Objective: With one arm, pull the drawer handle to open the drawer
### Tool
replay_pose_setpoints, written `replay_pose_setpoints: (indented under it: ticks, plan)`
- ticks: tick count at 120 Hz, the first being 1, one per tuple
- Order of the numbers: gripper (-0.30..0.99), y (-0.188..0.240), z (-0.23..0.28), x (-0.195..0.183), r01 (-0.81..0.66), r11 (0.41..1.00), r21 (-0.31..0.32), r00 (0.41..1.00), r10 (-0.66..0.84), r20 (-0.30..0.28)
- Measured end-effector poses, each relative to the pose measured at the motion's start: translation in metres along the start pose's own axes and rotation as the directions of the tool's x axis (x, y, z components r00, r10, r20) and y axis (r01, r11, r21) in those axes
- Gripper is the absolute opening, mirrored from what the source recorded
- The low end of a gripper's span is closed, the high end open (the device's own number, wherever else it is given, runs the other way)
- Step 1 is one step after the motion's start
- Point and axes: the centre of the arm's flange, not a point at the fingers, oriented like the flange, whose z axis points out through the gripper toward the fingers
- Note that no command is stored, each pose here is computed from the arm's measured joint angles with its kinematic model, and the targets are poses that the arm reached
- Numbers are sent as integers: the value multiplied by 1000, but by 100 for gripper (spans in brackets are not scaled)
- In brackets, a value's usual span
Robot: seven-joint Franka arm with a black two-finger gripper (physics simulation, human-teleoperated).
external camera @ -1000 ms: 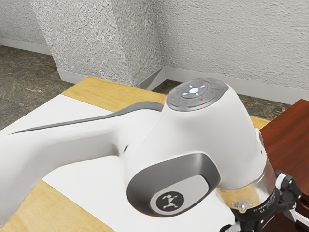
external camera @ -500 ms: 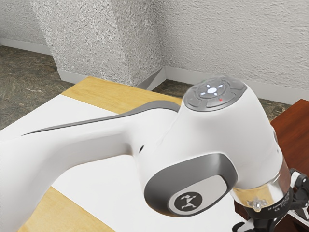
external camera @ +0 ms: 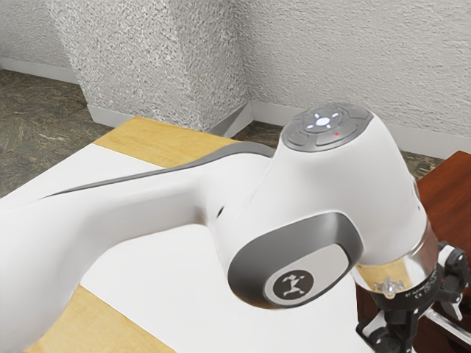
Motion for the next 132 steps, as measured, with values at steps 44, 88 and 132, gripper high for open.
replay_pose_setpoints:
  ticks: [44,88,132]
  plan:
    - [18,-7,7,-4,-36,999,10,999,36,1]
    - [11,-27,0,-2,-59,998,-3,998,59,24]
    - [11,-43,-9,-1,-75,997,-16,996,75,47]
